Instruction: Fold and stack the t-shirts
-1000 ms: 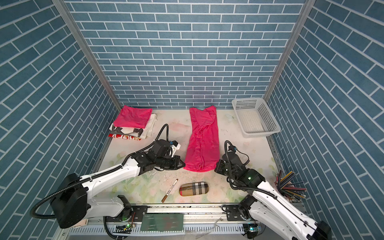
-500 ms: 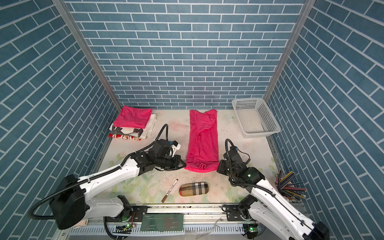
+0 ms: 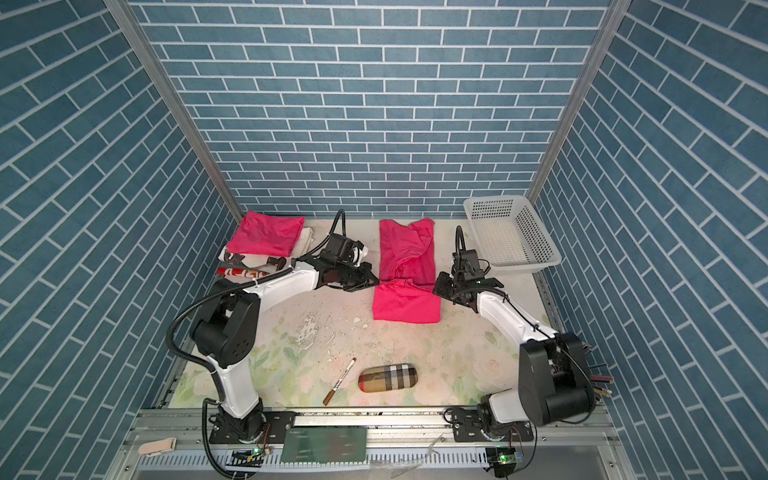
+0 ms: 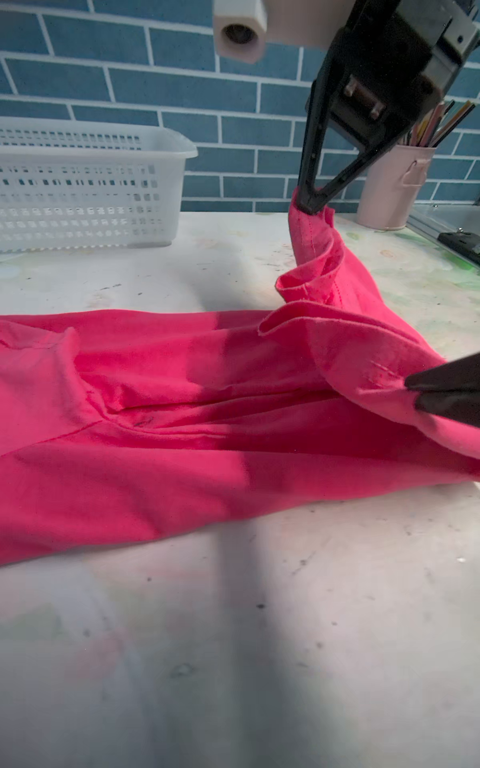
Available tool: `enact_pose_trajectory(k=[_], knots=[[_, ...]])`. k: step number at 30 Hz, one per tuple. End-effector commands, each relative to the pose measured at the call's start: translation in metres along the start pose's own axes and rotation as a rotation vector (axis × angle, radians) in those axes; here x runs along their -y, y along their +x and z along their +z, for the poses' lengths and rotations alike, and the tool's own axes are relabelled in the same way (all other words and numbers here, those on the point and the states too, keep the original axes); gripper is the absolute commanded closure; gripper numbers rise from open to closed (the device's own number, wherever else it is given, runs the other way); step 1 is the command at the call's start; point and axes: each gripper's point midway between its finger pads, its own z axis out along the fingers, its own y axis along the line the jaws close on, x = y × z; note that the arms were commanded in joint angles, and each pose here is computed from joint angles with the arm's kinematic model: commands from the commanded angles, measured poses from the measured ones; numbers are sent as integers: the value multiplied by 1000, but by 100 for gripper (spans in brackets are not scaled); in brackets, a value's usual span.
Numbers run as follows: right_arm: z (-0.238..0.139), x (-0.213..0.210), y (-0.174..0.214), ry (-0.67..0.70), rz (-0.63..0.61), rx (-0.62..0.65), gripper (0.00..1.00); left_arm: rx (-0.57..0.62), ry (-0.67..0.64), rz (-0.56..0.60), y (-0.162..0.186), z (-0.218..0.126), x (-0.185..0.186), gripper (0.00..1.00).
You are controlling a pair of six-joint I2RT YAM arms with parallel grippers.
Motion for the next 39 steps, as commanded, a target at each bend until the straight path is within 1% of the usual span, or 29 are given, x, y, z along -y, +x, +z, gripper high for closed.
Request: enact_pose_trajectory(k=[1, 4, 9, 12, 19, 26, 28, 31, 33, 34, 36, 37, 39], knots=[[11, -9, -23, -51, -70, 8, 100, -22, -19, 10, -12, 9, -9, 100], [30, -8, -37, -56, -84, -23, 100, -8, -49, 8, -28, 16, -17, 100], [56, -6, -53, -58, -97, -58, 100, 21, -61, -9, -52, 22, -26, 100], [65, -6, -62, -59, -109, -61, 100, 13, -55, -13, -58, 31, -28, 100], [85, 0, -68, -47, -118, -93, 100, 13, -73, -13, -72, 47, -35, 100], [98, 5, -72, -45, -111, -105, 100, 19, -99, -18, -79, 53, -45, 100], [101, 5, -72, -51, -109, -111, 89, 26, -102, -19, -83, 52, -46, 99], [97, -2, -76, -78, -108, -101, 75, 38, -110, -11, -88, 46, -43, 64], [89, -7, -80, -87, -112, -87, 68, 56, -100, 11, -95, 36, -33, 54], [84, -11, -82, -96, -115, -78, 64, 74, -97, 23, -99, 29, -27, 46], [71, -18, -84, -117, -118, -60, 59, 111, -94, 40, -106, 13, -16, 13], [62, -23, -84, -134, -113, -47, 54, 118, -78, 44, -105, 7, -9, 12], [49, -30, -76, -176, -101, -35, 48, 116, -13, 37, -95, -2, 5, 12]])
